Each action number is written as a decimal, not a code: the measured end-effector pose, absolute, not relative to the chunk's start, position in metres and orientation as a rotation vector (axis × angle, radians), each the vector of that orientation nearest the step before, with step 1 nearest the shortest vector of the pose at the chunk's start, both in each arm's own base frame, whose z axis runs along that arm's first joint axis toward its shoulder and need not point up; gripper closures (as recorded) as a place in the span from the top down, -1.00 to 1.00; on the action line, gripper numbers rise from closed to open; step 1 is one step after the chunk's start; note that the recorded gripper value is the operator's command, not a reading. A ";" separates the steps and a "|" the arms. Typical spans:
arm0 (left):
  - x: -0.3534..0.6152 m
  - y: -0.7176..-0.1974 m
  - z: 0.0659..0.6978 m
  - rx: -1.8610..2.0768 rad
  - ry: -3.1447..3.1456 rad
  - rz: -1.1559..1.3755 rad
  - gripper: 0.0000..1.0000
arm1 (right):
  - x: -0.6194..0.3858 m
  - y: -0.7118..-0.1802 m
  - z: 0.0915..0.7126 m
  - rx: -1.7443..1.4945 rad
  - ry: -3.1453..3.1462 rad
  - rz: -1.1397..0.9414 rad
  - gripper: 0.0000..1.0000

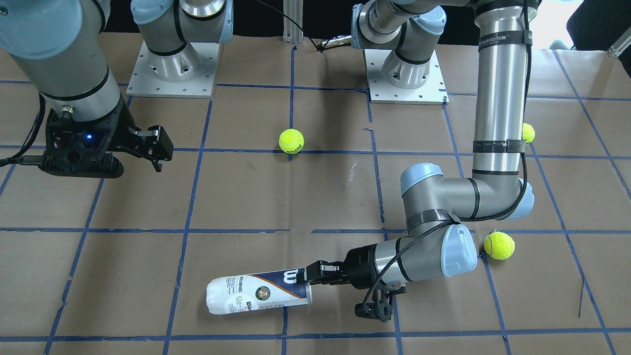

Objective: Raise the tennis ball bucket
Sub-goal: 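Reach the left gripper to the can's lid end while the right arm withdraws, then grip the lid end with the left gripper and tilt the can upright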

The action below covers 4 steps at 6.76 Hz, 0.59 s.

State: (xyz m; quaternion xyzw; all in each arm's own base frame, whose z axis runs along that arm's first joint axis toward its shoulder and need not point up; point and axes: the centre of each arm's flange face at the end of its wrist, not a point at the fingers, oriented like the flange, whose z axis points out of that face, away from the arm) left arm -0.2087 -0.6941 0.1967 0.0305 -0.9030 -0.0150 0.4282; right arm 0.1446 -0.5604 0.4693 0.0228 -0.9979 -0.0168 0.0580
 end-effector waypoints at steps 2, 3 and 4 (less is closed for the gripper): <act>-0.217 -0.690 0.220 0.089 -2.252 -0.026 -1.00 | 0.174 -0.550 0.471 0.119 -3.070 -0.041 1.00; -0.221 -0.687 0.243 0.133 -2.252 -0.024 -1.00 | 0.176 -0.551 0.469 0.119 -3.099 -0.047 1.00; -0.222 -0.684 0.270 0.180 -2.254 -0.014 -1.00 | 0.168 -0.554 0.467 0.105 -3.112 -0.054 1.00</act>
